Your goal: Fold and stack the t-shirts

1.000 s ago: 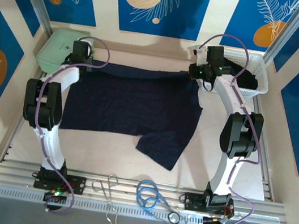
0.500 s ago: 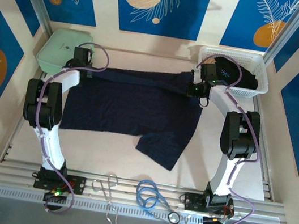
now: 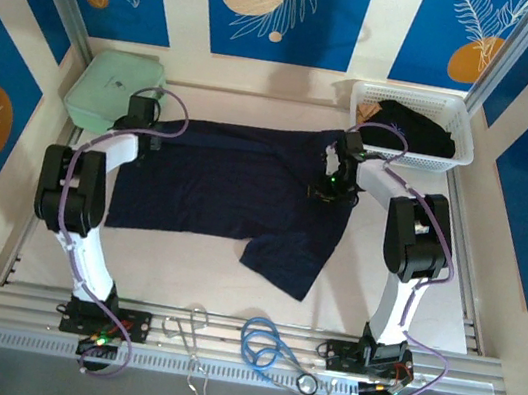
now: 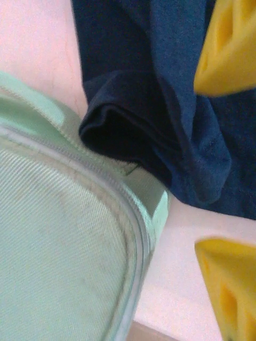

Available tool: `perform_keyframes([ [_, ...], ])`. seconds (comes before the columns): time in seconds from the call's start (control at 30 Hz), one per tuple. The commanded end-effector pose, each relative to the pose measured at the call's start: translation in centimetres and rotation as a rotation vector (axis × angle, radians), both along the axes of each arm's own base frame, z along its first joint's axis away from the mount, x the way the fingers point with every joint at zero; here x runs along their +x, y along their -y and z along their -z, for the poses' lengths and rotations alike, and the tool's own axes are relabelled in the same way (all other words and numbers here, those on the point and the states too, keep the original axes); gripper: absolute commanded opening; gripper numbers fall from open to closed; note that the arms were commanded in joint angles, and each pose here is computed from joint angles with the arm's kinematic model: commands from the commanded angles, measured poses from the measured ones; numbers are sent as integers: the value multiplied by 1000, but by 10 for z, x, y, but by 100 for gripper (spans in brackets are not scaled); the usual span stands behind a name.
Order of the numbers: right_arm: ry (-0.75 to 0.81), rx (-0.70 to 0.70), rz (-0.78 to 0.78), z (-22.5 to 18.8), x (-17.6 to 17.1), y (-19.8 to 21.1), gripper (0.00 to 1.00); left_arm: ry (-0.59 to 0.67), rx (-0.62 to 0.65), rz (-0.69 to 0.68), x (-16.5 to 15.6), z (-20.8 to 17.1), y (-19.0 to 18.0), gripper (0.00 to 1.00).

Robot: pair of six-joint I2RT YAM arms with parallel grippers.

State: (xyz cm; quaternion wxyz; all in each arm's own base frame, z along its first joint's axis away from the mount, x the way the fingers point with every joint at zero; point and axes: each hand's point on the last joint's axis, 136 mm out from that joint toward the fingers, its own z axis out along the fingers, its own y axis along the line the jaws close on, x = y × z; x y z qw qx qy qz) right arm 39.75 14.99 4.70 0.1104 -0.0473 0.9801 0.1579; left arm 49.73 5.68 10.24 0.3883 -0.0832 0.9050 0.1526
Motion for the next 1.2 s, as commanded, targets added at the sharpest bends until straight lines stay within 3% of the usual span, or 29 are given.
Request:
perform_keyframes([
  [0.0,-34,5,16,-14,-15,4,40,93,5,-25,-1,-41,-5,100],
  [0.1,-10,-12,32,-27,-7,10,45,111,1,-18,-2,-57,-4,99],
  [0.4,77,103,-14,-71,52,-23,45,156,-64,-56,-28,-106,-2,99],
  [0.77,102,108,-141,-39,139,-52,39,57,-179,-90,-87,-111,9,99],
  [1.17,72,168,-146,-3,154,-65,39,36,-219,-89,-105,-111,15,100],
])
